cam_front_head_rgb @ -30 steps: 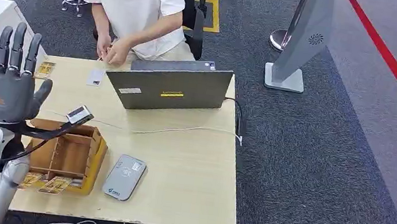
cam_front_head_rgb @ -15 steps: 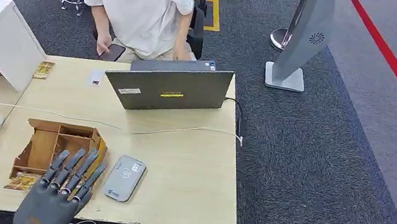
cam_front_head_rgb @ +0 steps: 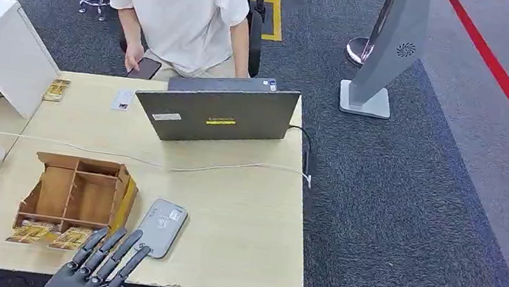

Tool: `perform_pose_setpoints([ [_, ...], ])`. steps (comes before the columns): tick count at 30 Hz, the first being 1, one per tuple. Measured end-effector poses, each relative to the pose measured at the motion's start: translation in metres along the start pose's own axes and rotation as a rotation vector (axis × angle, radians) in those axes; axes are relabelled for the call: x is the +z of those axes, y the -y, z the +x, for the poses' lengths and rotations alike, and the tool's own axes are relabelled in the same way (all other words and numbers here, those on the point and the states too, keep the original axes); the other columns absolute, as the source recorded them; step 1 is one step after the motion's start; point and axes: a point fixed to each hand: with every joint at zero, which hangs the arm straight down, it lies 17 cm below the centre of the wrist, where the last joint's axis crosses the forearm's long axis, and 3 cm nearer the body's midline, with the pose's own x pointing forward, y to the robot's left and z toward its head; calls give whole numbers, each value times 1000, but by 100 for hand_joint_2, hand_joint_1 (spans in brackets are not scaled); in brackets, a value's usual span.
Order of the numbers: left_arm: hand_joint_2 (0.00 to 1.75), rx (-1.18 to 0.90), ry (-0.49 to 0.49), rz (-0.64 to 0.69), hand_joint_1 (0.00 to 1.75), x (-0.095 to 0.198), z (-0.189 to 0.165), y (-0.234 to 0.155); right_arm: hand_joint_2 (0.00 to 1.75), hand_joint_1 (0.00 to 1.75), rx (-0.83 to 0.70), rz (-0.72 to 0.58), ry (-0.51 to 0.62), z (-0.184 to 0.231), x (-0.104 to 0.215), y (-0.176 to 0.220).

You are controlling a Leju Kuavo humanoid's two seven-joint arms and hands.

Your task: Pass the card to the sensor for recognition and then transmit it.

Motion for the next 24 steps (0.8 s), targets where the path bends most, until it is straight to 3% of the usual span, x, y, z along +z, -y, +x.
perform_pose_setpoints([
  [4, 175, 49, -89, -143, 0, 23, -15, 29, 0, 0, 9, 10, 2, 0, 0, -2],
  [9, 175, 74, -196, -208, 0, 39, -35, 45, 0, 0, 26, 14, -3, -1, 0, -2],
  [24, 175, -9, -312, -200, 0, 45, -87, 63, 0, 0, 78, 18, 1, -2, 0, -3],
])
